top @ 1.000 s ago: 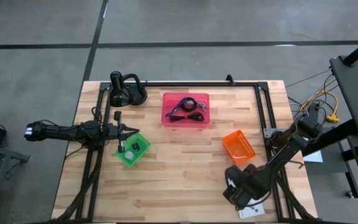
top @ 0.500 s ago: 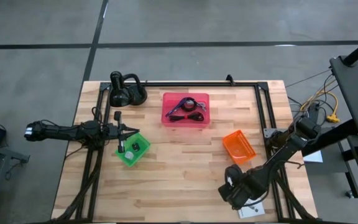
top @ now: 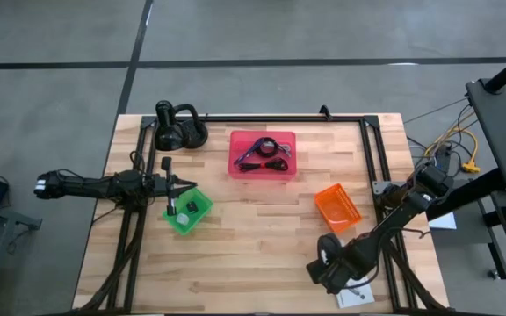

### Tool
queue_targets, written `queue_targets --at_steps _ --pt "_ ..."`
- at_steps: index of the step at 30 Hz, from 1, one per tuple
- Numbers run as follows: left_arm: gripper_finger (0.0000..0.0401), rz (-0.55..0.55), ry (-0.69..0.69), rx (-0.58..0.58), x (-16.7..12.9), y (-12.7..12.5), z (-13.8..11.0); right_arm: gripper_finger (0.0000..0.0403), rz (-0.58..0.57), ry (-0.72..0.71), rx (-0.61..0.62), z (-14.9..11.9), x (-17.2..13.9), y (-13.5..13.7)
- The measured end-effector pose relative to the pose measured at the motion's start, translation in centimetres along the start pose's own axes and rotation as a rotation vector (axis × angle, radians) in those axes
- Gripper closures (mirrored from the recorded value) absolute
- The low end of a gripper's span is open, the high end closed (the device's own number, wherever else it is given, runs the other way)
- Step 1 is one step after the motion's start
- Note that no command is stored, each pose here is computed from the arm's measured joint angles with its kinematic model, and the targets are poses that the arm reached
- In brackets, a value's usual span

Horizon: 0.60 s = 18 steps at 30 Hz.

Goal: Pick and place items into bin
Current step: Put the top card reader box into the orange bin

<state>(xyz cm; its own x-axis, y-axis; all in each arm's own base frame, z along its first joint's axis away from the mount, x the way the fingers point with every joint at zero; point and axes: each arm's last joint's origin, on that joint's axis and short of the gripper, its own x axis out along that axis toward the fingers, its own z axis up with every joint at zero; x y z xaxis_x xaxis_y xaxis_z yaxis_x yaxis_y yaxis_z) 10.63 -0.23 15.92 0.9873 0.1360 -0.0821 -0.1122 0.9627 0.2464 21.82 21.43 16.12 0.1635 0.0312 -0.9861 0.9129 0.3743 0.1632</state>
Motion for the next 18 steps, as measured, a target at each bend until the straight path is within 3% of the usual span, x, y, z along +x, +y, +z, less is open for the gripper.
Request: queue_targets --at_steps 18 --pt "0.0401 0.0 0.0 0.0 0.0 0.0 0.0 0.018 0.005 0.048 -0.004 0.1 1.0 -0.6"
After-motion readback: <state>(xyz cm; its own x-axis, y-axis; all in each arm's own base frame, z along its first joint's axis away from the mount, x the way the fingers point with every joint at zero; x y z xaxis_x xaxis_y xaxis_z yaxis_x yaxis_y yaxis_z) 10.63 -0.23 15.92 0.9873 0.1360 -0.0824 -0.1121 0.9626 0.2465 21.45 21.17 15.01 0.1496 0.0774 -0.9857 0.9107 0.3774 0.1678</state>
